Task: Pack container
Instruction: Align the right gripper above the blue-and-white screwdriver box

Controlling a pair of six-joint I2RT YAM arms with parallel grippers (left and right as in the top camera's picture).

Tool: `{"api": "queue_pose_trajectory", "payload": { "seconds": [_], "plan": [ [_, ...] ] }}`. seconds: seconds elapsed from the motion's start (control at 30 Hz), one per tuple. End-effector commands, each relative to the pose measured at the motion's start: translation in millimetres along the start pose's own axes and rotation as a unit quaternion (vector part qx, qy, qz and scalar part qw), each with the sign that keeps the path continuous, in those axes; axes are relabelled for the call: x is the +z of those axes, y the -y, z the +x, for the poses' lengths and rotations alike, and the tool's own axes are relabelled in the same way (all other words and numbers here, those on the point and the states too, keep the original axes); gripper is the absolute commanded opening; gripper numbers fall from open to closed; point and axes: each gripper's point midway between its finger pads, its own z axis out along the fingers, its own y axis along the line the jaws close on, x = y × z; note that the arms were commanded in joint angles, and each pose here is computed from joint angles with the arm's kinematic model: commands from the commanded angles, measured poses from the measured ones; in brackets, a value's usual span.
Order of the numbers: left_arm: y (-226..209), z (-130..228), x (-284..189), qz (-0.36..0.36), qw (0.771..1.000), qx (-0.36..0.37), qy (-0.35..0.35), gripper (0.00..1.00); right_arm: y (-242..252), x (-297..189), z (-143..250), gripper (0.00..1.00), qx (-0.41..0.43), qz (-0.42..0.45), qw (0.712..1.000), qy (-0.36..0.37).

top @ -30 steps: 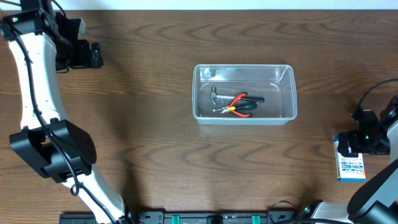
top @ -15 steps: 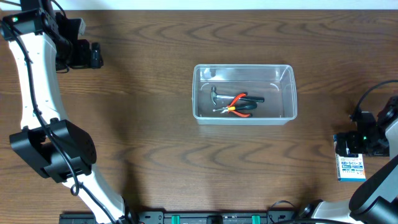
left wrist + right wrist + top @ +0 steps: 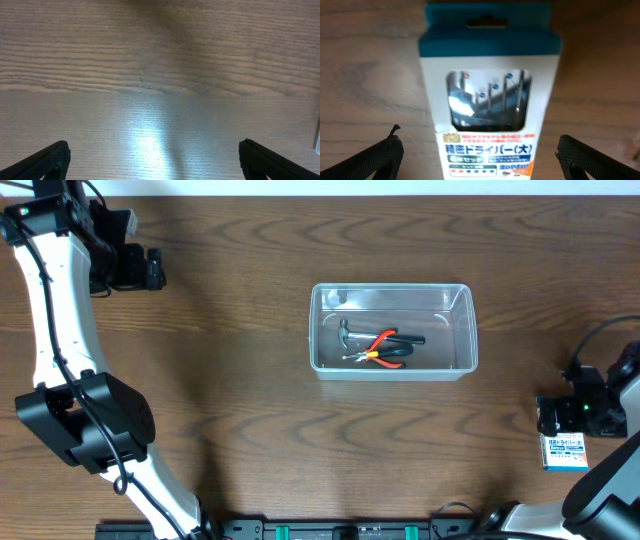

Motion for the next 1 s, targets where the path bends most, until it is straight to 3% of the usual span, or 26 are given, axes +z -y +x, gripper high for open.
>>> {"api": "queue_pose_trajectory", "payload": {
  "seconds": [0.0, 0.97],
  "plan": [
    [0.0, 2.8, 6.2, 0.007, 1.000, -0.004, -0.009, 0.98, 2.1, 3.7, 6.7, 0.99, -0.002, -0.010, 1.000, -0.006],
    [0.0, 2.8, 6.2, 0.007, 1.000, -0.004, -0.009, 0.98, -0.1, 19.0, 22.0, 0.99, -0.012, -0.013, 1.000, -0.019]
  ]
}}
